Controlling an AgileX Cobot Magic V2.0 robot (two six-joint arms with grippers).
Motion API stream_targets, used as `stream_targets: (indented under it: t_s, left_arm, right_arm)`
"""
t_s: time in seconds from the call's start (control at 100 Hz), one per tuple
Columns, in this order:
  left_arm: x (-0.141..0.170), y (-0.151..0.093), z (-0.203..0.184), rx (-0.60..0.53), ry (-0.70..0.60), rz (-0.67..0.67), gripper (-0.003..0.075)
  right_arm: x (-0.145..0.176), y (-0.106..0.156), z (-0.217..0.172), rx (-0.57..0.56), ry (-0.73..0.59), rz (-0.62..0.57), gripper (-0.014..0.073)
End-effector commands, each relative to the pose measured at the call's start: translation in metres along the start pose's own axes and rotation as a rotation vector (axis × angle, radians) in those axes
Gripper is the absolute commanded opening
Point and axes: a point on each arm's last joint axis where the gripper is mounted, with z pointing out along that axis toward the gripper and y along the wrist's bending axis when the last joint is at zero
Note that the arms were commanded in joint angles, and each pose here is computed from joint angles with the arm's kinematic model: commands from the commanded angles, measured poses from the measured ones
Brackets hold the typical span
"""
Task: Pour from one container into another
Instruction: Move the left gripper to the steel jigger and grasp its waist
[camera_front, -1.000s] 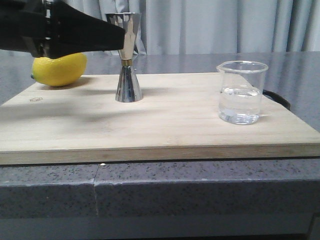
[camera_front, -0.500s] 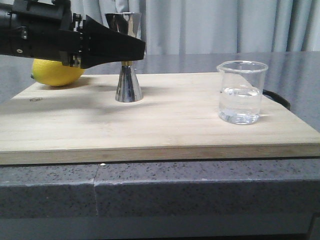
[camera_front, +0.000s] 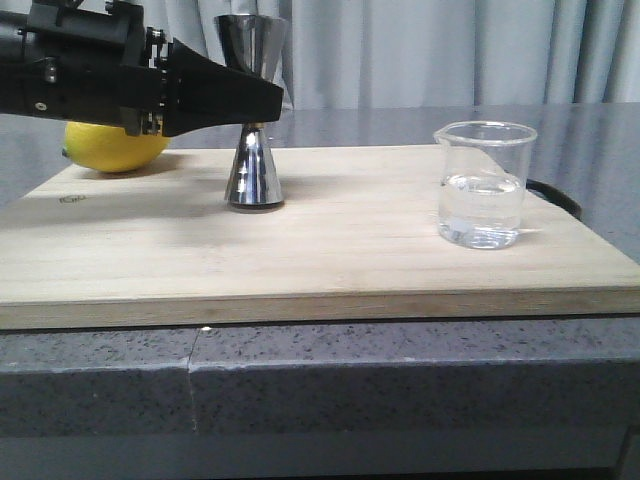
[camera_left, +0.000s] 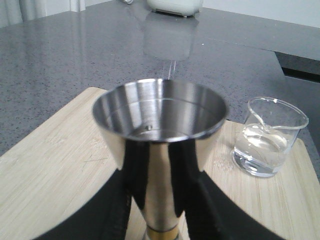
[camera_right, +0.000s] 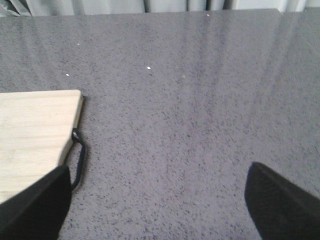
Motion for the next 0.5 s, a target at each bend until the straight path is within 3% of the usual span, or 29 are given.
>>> stream_targets:
  t_s: [0.0, 0.24, 0.49]
  left_arm:
    - [-0.03, -0.006, -0.001, 0.013, -0.138, 0.031, 0.0187]
    - [-0.03, -0.006, -0.001, 0.013, -0.138, 0.031, 0.0187]
    - [-0.03, -0.006, -0.001, 0.013, -0.138, 0.031, 0.0187]
  right_arm:
    - [-0.022, 0.004, -0.003, -0.036, -0.123, -0.019, 0.0638]
    - [-0.042, 0.018, 0.009, -0.125, -0.056, -0.094, 0.0638]
    - [-0.057, 0.049, 0.023, -0.276, 0.121, -0.214, 0.0638]
